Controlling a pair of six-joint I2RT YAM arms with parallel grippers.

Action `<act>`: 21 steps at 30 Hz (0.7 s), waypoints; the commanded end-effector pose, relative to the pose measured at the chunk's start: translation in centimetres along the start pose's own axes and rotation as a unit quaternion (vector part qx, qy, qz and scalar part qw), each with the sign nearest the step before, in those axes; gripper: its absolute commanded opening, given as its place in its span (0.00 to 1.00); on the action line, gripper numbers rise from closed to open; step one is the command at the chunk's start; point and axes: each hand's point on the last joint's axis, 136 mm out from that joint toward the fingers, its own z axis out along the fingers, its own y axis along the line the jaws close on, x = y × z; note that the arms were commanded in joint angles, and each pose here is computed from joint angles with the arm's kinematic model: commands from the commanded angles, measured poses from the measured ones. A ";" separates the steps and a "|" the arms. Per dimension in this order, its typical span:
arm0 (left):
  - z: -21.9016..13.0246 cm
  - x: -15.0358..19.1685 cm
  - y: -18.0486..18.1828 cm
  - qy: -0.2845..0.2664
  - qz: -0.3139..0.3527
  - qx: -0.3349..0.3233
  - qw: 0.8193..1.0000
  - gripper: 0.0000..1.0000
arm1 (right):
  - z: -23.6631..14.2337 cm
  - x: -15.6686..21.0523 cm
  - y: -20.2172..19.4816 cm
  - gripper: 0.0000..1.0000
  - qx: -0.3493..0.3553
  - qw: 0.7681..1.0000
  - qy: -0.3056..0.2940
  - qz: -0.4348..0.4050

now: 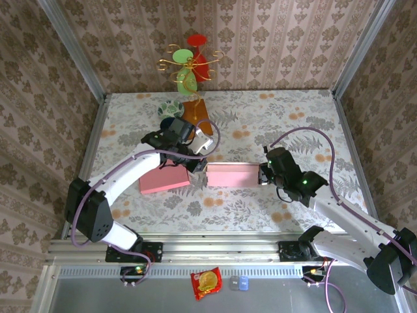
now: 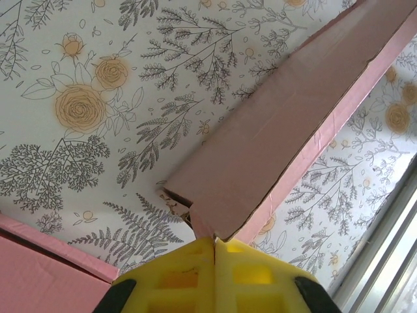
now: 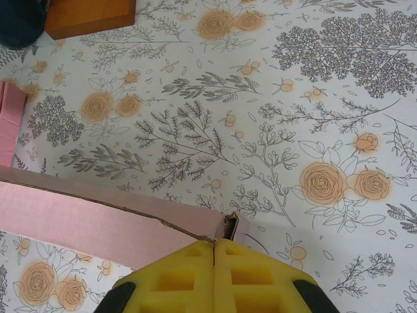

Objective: Fold the paper box

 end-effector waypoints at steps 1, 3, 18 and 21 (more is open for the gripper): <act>-0.3 -0.9 -0.7 -0.008 -0.041 0.006 0.999 0.02 | 0.0 0.9 -0.4 0.00 0.007 1.000 0.011 0.004; -0.3 -0.8 -0.9 -0.005 -0.065 0.007 0.998 0.02 | 0.0 0.8 -0.3 0.00 0.007 1.000 0.009 0.005; 0.1 -1.6 -1.3 -0.011 -0.166 0.011 0.986 0.00 | 0.0 0.7 -0.2 0.00 0.006 1.000 0.009 0.008; 0.4 -1.6 -1.2 -0.012 -0.176 0.012 0.984 0.00 | 0.0 0.7 -0.2 0.00 0.007 1.000 0.008 0.009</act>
